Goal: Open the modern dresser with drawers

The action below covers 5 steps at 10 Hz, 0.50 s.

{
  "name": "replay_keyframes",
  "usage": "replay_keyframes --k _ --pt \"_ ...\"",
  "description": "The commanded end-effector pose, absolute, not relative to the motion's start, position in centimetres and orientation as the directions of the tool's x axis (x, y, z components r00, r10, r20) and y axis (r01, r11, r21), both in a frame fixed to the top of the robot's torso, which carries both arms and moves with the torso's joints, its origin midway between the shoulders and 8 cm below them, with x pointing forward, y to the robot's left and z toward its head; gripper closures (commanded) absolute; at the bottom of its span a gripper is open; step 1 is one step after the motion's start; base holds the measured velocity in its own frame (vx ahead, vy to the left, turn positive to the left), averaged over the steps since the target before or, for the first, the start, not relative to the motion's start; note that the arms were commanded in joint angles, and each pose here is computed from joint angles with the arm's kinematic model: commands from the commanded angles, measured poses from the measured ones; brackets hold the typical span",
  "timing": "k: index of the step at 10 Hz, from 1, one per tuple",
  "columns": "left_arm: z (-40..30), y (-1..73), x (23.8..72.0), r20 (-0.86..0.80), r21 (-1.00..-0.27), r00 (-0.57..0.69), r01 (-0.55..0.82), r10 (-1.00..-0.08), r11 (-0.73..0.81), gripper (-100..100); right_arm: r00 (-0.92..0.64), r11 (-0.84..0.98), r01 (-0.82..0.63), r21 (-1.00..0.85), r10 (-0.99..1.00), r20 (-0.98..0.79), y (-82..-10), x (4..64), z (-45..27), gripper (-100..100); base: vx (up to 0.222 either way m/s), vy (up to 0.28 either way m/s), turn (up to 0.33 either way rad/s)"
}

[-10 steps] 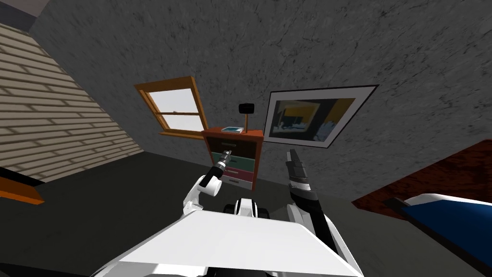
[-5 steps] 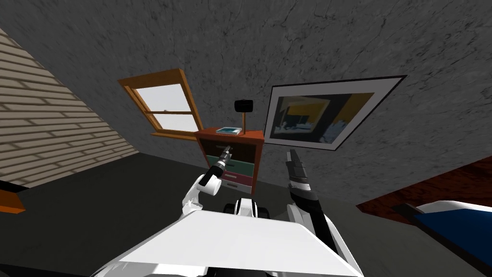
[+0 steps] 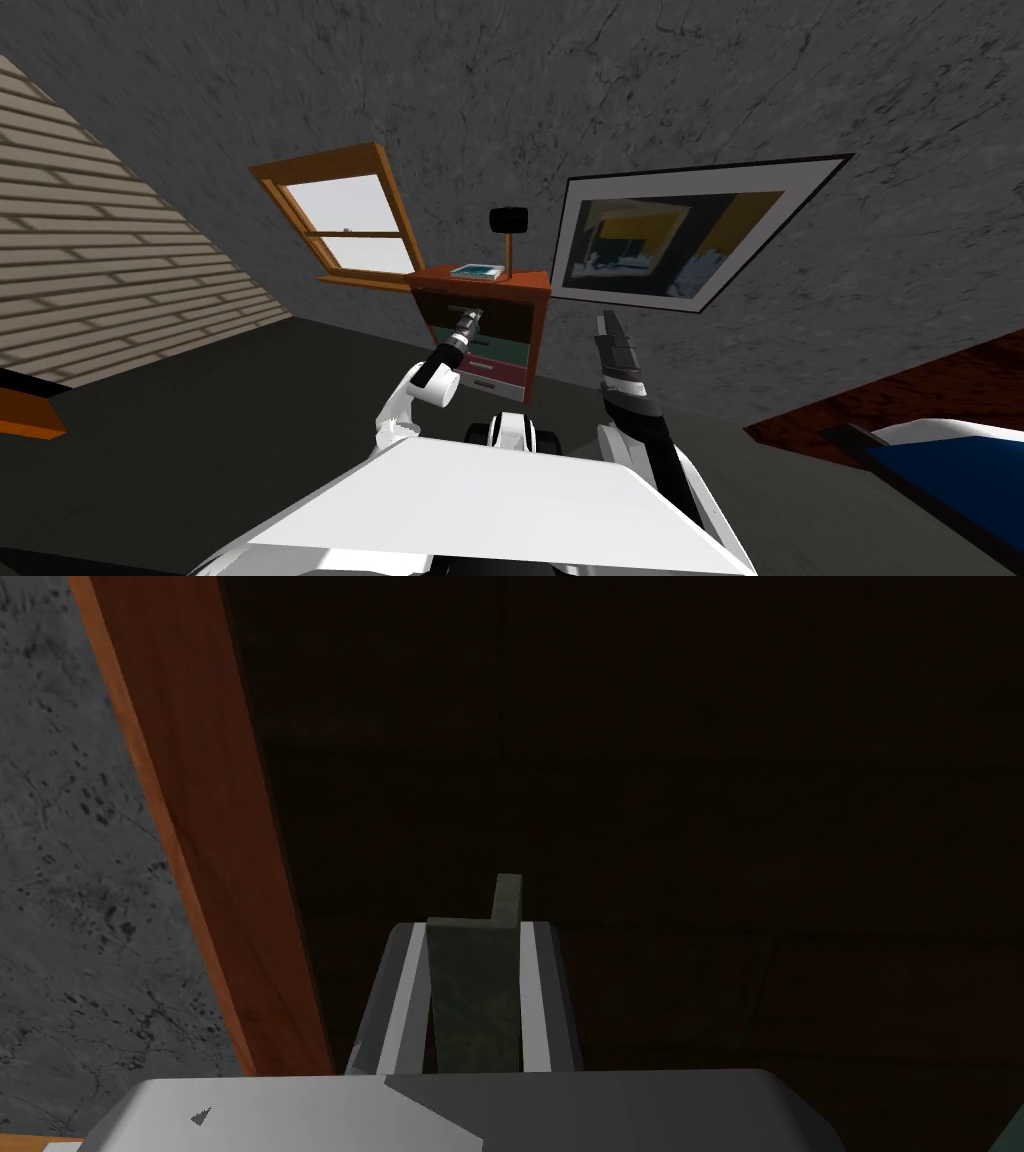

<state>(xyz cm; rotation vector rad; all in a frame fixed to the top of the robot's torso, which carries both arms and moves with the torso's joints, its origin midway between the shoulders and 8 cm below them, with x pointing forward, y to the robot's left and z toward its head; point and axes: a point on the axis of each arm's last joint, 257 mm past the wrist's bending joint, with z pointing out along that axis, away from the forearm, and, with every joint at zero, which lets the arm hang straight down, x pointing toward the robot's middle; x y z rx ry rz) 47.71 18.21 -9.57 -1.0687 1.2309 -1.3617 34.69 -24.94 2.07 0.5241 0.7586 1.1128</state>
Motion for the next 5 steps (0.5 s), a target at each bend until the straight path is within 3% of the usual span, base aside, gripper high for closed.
replay_keyframes --k 1,5 --pt "-9.7 18.12 47.14 -0.002 -0.996 -0.144 0.093 -0.99 -0.011 100 0.24 0.366 -0.597 0.713 0.93 -0.276 -24.94 34.69 2.07 0 -0.227 0.019 0.023" --pt "-10.16 17.94 46.67 -0.001 -0.997 -0.151 0.08 -0.989 -0.011 100 0.24 0.366 -0.597 0.713 0.93 -0.277 -24.94 34.69 2.07 0 -0.145 0.028 0.015"
